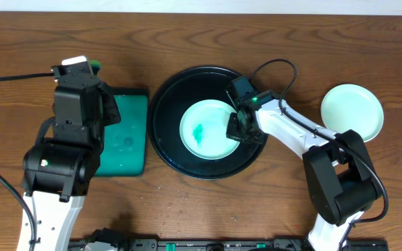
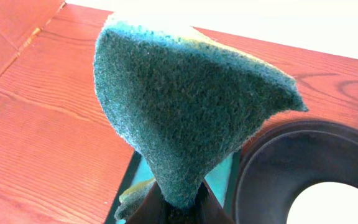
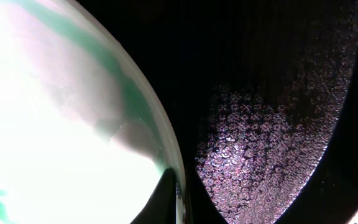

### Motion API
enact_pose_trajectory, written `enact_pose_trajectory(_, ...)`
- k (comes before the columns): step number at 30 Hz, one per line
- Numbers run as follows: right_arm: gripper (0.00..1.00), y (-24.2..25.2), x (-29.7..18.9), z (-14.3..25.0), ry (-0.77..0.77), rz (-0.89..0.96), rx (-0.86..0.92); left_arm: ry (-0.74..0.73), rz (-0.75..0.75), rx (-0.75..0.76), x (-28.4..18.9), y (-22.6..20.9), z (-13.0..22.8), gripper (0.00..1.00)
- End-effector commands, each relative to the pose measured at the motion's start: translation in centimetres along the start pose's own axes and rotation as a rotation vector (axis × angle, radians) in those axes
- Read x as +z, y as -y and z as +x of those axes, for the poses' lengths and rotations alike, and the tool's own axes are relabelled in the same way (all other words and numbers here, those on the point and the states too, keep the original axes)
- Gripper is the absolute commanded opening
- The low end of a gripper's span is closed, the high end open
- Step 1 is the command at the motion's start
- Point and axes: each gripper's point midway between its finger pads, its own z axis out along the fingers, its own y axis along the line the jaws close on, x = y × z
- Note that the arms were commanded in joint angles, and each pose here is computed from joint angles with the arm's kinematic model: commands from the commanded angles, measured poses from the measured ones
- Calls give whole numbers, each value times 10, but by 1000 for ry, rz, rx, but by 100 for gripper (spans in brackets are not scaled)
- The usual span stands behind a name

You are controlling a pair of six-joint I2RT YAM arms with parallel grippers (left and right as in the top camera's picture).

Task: Clean dirty plates on tray and stack at the side
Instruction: 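Grasp the sponge in the green basin with the left gripper and lift, then carry the sponge with the left gripper onto the held plate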

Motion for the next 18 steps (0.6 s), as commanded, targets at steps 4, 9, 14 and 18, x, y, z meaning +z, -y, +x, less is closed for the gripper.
enact_pose_trajectory(4, 2, -2, 22, 24, -118, -13, -35, 14, -24, 24, 0, -3, -5, 7)
enact_pose_trajectory(9, 1, -2, 22, 24, -118, -13, -35, -53, -62, 49, 19, -2, 7, 7)
enact_pose_trajectory(14, 1, -2, 22, 24, -119, -13, -35, -190, -101, 89, 54, 4, 34, 7)
enact_pose_trajectory(18, 2, -1, 22, 24, -120, -12, -35, -362, -159, 62, 82, 5, 74, 7)
